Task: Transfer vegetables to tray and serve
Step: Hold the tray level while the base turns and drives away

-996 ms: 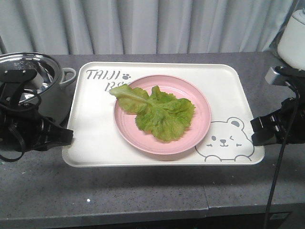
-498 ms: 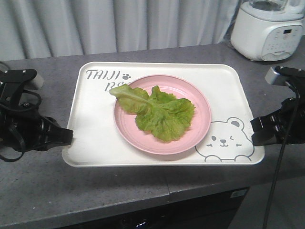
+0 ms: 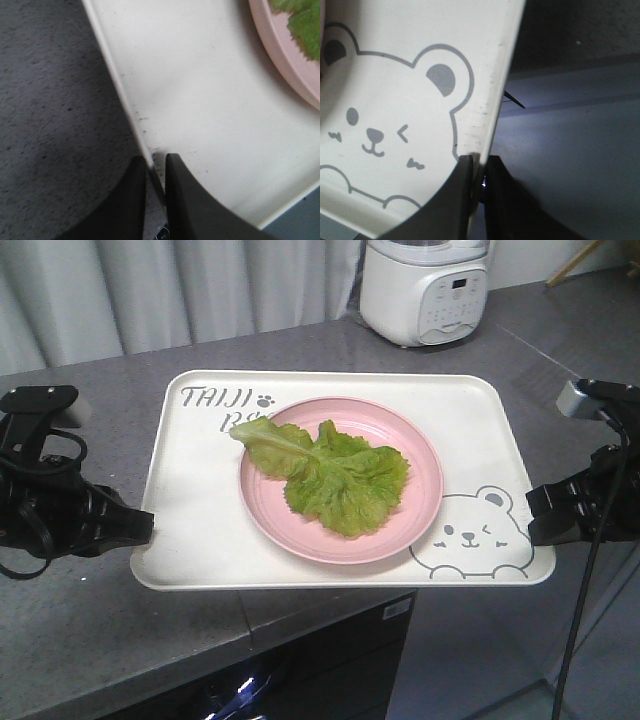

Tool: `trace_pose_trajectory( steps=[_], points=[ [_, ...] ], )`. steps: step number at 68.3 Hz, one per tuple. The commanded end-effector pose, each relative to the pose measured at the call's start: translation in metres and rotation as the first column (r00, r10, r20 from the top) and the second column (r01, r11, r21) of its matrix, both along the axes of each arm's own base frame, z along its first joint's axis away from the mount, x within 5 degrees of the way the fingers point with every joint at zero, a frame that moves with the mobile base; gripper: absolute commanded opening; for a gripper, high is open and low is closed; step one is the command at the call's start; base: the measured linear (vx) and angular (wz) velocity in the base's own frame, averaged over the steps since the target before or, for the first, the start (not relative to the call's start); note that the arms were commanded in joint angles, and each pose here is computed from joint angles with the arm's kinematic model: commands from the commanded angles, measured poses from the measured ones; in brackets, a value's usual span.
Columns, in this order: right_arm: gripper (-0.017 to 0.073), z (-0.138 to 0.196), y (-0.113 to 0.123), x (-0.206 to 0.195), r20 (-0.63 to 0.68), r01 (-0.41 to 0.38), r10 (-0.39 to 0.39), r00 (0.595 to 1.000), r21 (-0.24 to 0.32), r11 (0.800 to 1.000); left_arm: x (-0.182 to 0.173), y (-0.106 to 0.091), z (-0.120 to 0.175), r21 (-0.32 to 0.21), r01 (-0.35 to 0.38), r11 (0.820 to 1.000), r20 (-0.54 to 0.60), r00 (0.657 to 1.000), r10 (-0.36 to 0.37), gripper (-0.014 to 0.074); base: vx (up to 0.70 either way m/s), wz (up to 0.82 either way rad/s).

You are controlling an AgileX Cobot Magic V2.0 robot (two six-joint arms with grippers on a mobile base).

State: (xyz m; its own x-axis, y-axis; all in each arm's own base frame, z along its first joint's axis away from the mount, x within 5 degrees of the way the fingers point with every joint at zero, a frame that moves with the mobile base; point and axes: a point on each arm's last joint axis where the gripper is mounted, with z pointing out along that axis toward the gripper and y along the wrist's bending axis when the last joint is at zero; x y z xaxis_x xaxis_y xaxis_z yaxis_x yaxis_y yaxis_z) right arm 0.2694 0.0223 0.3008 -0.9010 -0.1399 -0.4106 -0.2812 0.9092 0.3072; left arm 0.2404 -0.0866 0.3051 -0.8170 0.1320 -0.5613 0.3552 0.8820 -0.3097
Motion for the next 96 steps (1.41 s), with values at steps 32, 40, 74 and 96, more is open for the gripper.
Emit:
trace_pose_trajectory(
  steps=[32,40,74,96],
  points=[
    [-0.0003,0.0215,0.0097,-0.0046,0.072,-0.032,0.026,0.997,0.087,0.996,-0.0019,-0.0049,0.0217,-0.082,-0.003,0.997,0.088,0.996,0.01,-0.0006,-0.03,-0.39],
    [-0.0003,0.0215,0.0097,-0.0046,0.072,-0.032,0.026,0.997,0.087,0.996,-0.0019,-0.0049,0.0217,-0.082,-0.003,0.997,0.088,0.996,0.01,-0.0006,-0.03,-0.33],
    [-0.0003,0.0215,0.0097,-0.0046,0.072,-0.032,0.026,0.997,0.087,0.996,-0.0019,-0.0049,0.0217,-0.082,-0.003,0.997,0.088,0.996,0.01,-0.0006,-0.01,-0.3],
    [-0.0003,0.0215,0.0097,-0.0046,0.072,-0.032,0.026,0.997,0.087,0.996,-0.0019,-0.0049,0.0217,-0.082,-0.003,0.997,0.088,0.996,0.01,-0.0006,0.01,-0.27]
  ],
)
